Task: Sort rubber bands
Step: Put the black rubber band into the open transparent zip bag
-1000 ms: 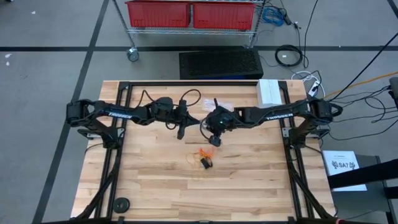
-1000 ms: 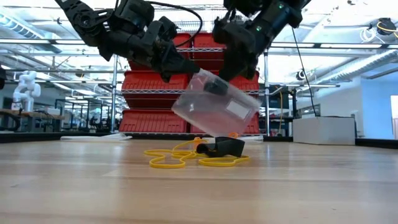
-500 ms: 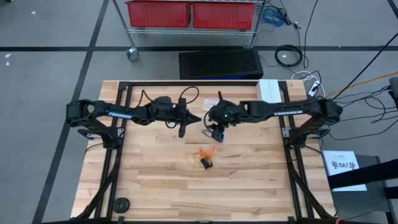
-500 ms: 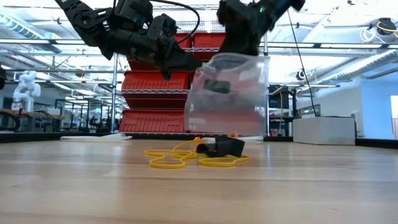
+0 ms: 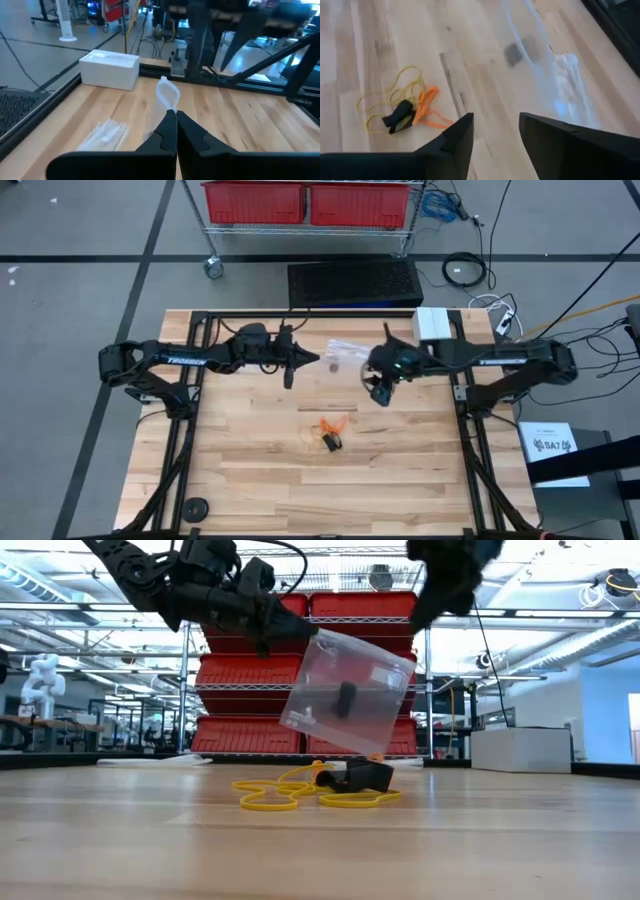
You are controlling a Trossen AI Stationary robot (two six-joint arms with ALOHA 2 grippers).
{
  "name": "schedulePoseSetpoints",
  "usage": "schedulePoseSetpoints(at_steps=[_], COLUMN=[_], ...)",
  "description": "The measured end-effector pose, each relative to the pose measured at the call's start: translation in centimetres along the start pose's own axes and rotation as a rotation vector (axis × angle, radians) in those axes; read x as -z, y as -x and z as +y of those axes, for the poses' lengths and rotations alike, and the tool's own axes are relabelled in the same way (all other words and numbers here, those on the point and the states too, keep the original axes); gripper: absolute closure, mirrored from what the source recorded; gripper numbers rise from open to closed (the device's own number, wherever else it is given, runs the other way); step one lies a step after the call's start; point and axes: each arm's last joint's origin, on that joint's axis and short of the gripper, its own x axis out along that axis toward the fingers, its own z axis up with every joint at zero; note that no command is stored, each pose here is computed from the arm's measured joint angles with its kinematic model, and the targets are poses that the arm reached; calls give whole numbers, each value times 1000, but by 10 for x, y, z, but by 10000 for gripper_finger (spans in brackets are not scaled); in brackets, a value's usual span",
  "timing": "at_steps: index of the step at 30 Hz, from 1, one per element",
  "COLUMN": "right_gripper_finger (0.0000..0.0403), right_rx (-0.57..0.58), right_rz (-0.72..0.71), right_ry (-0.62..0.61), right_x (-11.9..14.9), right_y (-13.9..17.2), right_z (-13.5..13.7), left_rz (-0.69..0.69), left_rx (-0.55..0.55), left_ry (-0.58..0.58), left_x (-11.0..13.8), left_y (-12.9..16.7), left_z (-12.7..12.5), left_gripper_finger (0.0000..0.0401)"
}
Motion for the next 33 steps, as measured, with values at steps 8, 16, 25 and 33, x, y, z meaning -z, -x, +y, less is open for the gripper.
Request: schedulePoseSetpoints(at_steps=[8, 16, 25, 33], right_gripper_finger=[251, 213, 242, 391], right_rx=[3, 64, -28, -17], right_rz=[-335, -591, -705, -690], right_ry=[-131, -183, -74, -41], right_x=[81, 114, 101, 99], right_y=[-34, -50, -54, -64], right_z=[-22, -37, -45, -47], left_rz=[0, -19, -21, -22], left_rx=[13, 36, 35, 22], left_ry=[1, 16, 17, 19], left_x=[-1, -4, -4, -4], left_y=[1, 3, 3, 3], left_z=[1, 0, 0, 2], left_gripper_finger=[401, 401, 401, 401])
